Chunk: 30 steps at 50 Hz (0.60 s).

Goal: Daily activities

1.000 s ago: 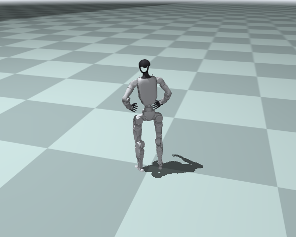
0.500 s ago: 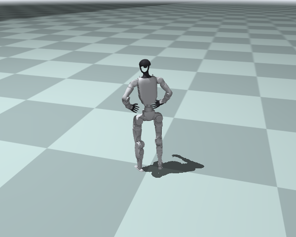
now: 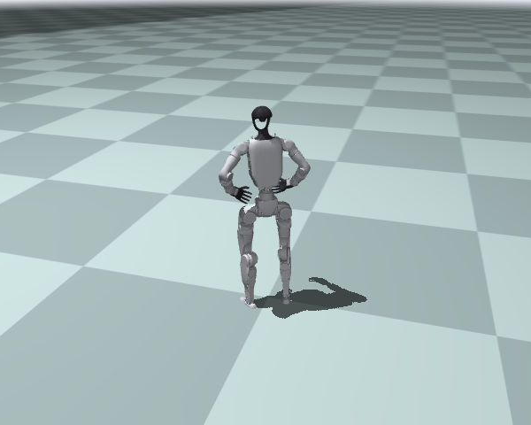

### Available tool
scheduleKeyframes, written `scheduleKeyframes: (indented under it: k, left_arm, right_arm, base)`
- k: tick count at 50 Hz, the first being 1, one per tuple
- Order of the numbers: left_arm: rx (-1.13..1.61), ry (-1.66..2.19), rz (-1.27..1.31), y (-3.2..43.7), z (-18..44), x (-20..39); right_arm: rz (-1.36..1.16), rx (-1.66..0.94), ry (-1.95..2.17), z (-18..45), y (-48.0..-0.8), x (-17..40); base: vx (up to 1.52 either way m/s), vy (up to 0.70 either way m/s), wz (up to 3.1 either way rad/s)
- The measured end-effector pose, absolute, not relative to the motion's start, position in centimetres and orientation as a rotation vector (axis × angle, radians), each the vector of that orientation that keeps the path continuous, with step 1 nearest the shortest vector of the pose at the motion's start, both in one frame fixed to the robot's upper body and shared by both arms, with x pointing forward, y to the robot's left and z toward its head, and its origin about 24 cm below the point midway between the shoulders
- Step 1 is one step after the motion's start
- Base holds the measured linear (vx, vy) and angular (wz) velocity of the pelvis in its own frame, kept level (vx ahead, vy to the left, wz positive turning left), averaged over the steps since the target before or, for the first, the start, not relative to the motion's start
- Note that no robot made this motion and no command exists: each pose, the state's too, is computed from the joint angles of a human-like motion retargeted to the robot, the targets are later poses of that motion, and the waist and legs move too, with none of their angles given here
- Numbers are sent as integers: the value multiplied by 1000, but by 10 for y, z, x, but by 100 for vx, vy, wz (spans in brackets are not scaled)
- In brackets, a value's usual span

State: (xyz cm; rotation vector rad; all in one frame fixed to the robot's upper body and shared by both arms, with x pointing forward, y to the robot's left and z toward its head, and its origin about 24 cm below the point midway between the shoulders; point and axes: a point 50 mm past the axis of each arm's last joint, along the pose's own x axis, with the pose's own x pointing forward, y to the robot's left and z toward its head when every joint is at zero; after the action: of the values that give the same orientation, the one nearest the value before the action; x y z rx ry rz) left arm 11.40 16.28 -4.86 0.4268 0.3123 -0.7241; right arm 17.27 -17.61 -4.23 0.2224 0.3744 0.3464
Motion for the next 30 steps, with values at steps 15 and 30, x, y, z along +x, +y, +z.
scheduleKeyframes:
  k: [15, 30]
  left_arm:
    - [405, 341, -804, 164, -49, 110]
    - [415, 375, -846, 170, -50, 108]
  right_arm:
    - [389, 270, 358, -37, -173, 175]
    - [417, 294, 361, -37, -169, 177]
  base:
    - [0, 0, 0]
    - [0, 0, 0]
